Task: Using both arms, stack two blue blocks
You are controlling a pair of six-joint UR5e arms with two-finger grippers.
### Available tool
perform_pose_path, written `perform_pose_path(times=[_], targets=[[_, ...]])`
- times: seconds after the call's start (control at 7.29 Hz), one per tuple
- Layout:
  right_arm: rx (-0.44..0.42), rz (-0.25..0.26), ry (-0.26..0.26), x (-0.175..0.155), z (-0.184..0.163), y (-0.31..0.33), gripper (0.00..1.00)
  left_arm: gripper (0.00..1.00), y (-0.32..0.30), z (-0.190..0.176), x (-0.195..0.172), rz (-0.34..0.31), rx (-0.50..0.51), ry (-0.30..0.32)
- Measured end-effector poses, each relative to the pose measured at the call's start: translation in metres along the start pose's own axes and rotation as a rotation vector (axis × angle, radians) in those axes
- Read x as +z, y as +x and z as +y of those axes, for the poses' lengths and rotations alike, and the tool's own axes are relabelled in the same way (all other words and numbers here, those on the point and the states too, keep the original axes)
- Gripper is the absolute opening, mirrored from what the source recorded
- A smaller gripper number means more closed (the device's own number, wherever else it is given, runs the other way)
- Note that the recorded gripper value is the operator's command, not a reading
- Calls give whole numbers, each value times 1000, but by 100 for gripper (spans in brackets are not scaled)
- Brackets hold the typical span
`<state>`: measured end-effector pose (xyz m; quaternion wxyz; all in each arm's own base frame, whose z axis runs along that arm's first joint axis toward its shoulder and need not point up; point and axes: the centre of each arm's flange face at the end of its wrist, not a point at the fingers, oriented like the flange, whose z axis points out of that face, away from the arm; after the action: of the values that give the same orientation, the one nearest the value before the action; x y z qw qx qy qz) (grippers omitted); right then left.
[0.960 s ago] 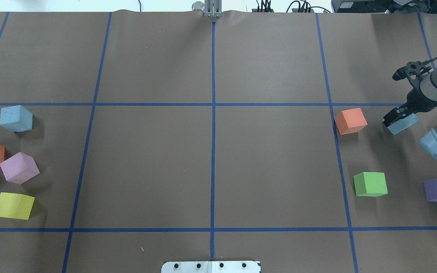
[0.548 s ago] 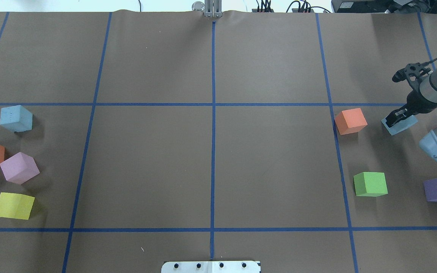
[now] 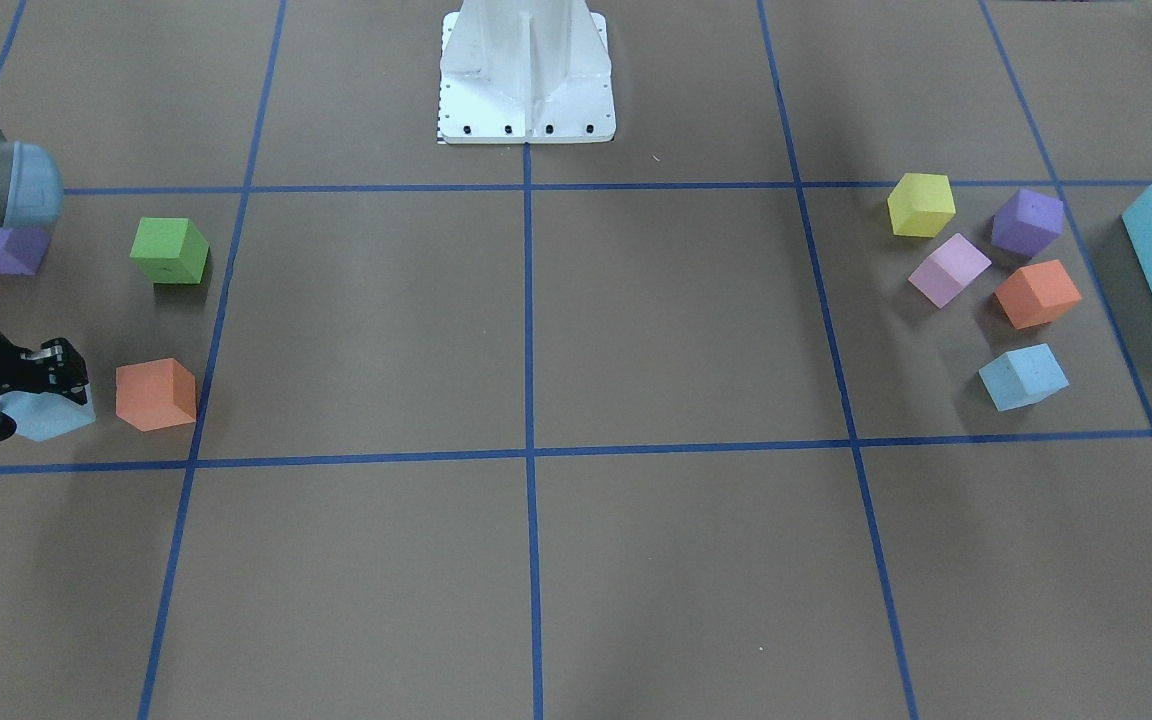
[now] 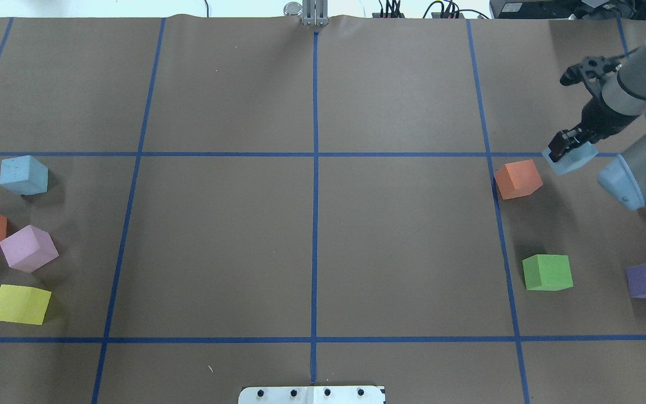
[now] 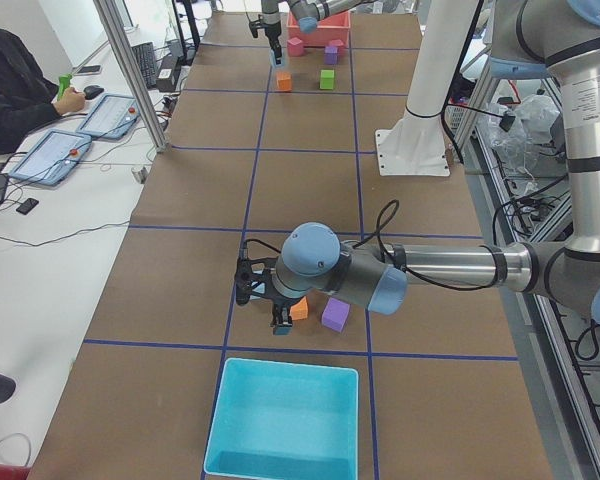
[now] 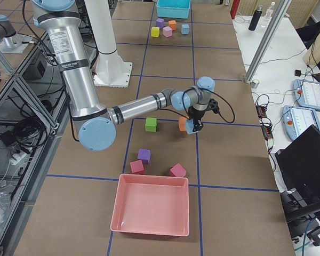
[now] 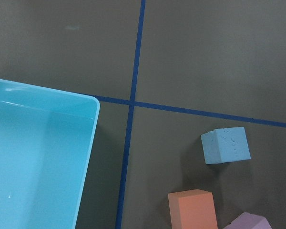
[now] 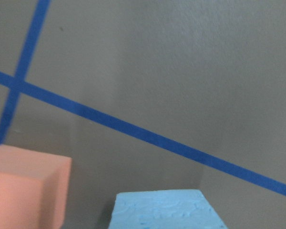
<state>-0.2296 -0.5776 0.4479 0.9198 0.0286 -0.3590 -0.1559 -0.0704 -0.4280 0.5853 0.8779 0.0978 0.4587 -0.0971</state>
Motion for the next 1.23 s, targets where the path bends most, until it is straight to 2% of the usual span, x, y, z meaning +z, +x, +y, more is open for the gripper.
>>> perform_pose_path(times=[0.14,0.27,0.41,0.82,1.23], targets=[[29,-1,-14,-40,-13,-36,54,98,24,-20,14,-8,-13,-13],[65,-5,-16,-66,-21,-69,54,98,54,-36,32,-28,-31,-24],[107,-15,-12,-78,-29,-104,54,98,84,-46,53,-58,-40,-29],[223,-51,3,-90,-40,-209,54,98,141,-74,118,-122,-59,-51],[326,-67,11,-83,-24,-309,54,98,150,-85,181,-174,-37,-77]])
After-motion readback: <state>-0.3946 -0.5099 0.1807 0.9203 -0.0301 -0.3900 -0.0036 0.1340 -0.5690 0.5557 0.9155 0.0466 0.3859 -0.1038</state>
